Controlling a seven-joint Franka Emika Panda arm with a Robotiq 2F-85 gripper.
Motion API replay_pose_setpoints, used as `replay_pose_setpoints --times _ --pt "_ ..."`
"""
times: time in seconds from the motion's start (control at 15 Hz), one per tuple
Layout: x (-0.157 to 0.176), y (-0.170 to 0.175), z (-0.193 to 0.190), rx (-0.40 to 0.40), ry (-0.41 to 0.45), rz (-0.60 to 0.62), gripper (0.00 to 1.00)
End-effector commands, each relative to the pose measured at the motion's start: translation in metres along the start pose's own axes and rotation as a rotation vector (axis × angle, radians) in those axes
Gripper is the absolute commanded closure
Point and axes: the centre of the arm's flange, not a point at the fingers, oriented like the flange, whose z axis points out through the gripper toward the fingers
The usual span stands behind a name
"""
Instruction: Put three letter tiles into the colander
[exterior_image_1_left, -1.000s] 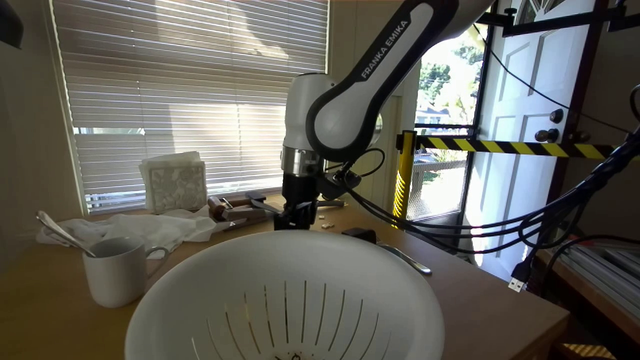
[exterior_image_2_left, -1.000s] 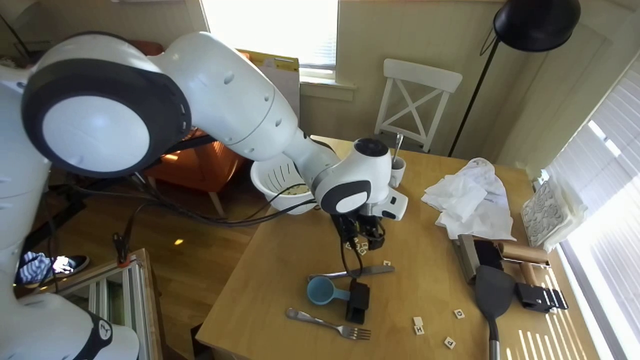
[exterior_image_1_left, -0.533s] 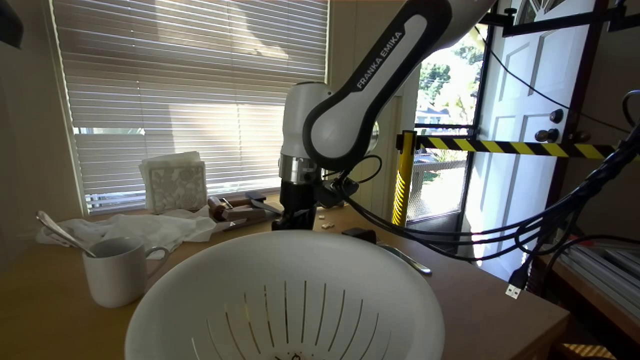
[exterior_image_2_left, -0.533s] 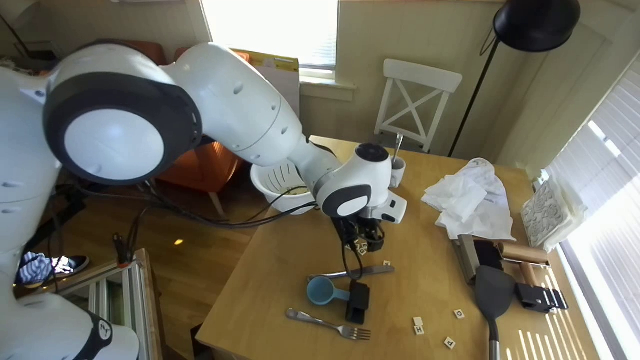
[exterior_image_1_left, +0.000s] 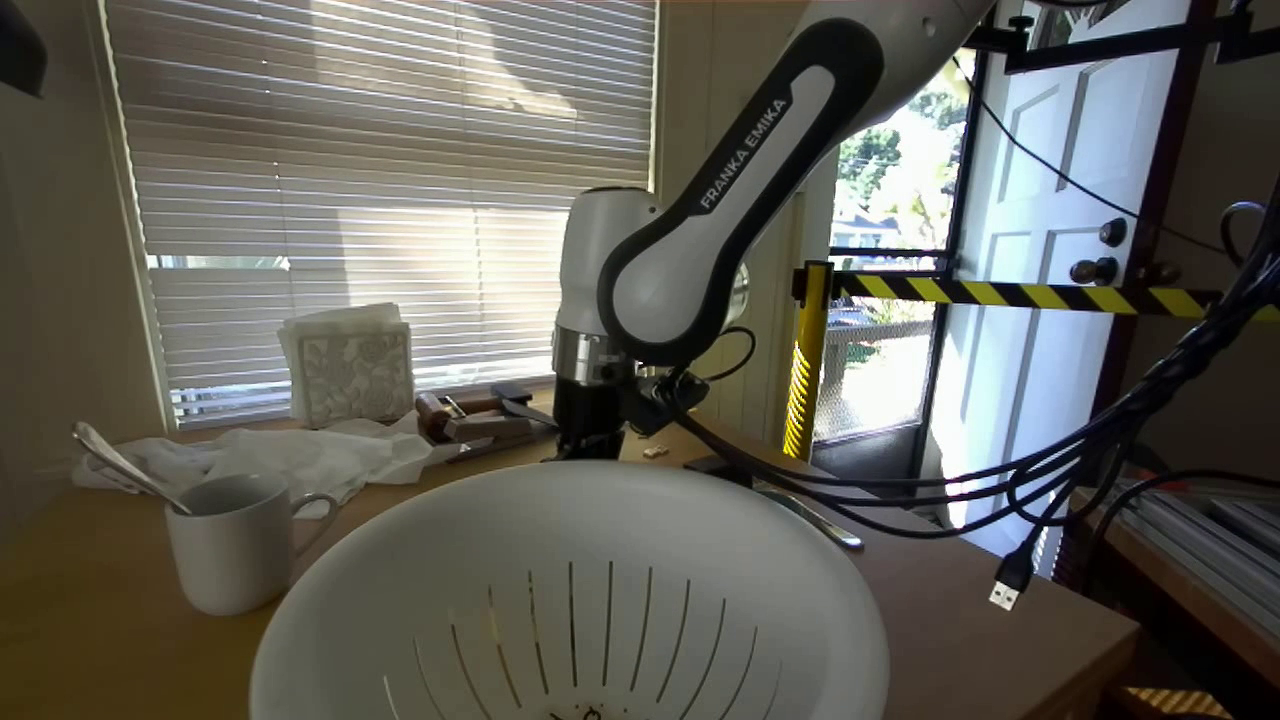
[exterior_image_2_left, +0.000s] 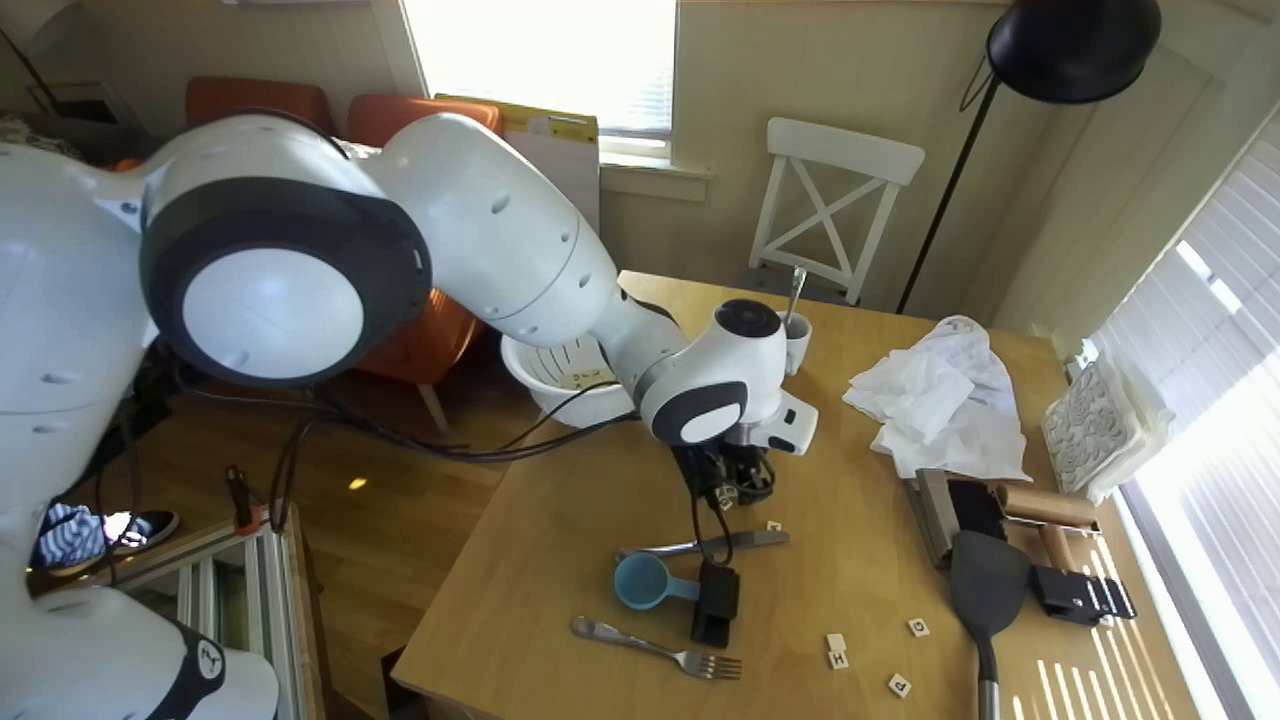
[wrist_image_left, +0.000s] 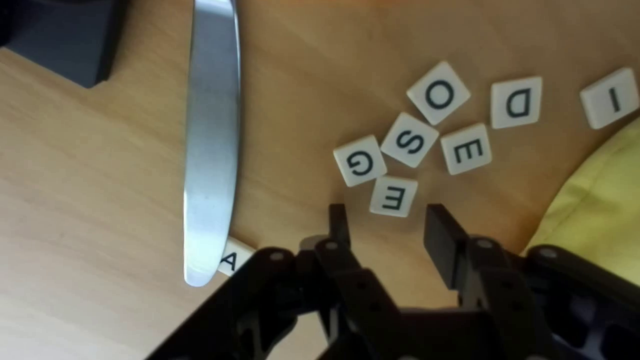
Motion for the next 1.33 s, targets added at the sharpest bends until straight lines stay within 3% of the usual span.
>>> replay_pose_setpoints --times 0.0,0.13,0.2,0.33,0.6,1.0,1.13,1.27 --pt "0.006 0.002 0.010 0.015 0.005 0.002 0.59" --pt "0.005 0.002 0.008 0.018 -0.005 0.013 0.62" --pt "0.005 0.001 0.007 0.020 -0.005 0.016 0.70" --pt "0.007 0.001 0.005 0.034 -0.006 0.027 0.96" --pt "0.014 -0.011 -0.016 0.092 0.032 0.060 1.00" --pt "0.030 -0.003 -0.052 0.108 0.100 0.094 1.00" --pt "0.027 -0.004 -0.059 0.110 0.070 0.115 0.73" --pt "0.025 -0.007 -0.063 0.103 0.038 0.118 0.61"
